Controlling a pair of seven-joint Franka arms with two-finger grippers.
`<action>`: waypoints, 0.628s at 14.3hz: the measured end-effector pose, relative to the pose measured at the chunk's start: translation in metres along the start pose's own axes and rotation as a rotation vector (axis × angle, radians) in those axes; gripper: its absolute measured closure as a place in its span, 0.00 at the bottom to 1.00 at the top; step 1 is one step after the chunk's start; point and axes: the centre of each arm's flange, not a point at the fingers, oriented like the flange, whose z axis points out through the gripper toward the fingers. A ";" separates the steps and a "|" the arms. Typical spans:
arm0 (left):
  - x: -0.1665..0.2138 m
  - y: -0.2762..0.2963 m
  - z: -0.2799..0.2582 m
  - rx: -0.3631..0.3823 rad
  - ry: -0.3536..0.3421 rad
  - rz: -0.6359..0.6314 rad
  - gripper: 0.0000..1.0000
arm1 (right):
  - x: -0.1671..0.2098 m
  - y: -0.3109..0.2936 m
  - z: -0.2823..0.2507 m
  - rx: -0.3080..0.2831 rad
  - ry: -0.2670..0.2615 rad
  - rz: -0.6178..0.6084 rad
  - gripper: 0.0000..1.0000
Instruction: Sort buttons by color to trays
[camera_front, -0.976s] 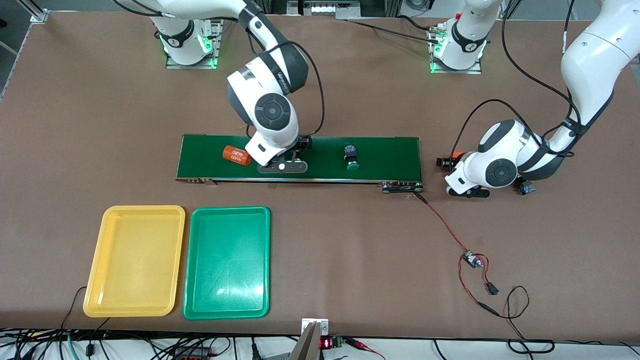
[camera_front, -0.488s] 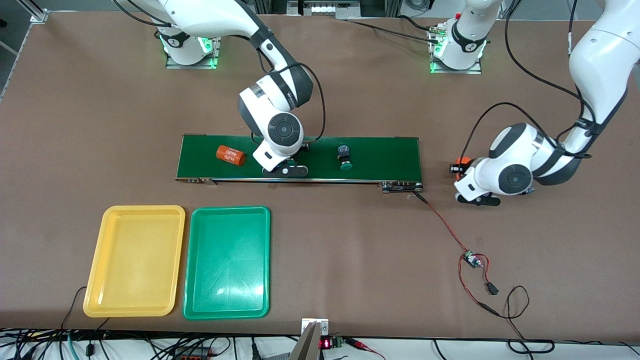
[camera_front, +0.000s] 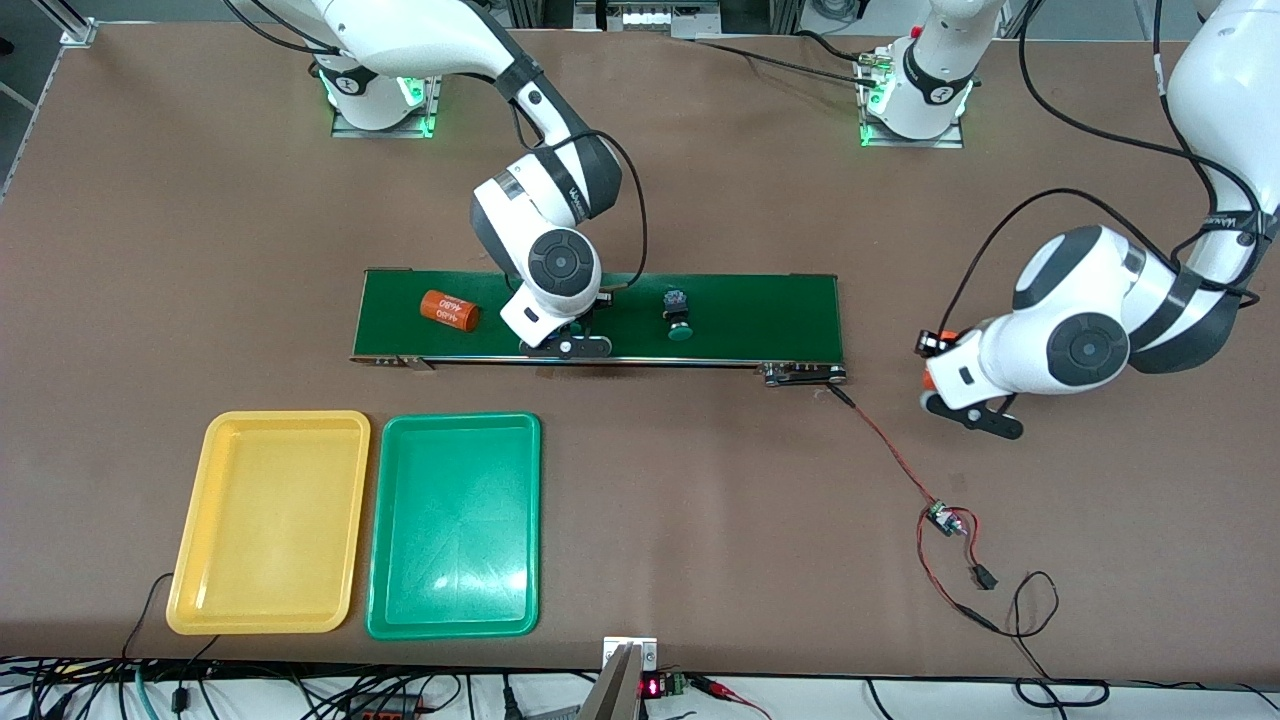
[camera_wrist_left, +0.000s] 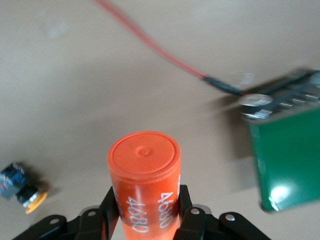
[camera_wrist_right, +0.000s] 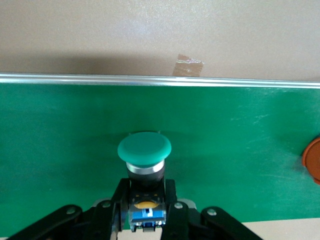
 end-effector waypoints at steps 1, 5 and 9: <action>0.001 0.023 -0.009 0.003 0.012 0.087 0.50 | 0.001 0.001 -0.002 0.003 0.005 0.001 0.67; 0.011 0.140 -0.004 0.050 -0.008 0.424 0.50 | 0.026 0.020 -0.050 0.058 0.077 0.042 0.67; 0.015 0.176 0.020 0.067 -0.035 0.726 0.50 | 0.089 0.117 -0.109 0.117 0.156 0.162 0.67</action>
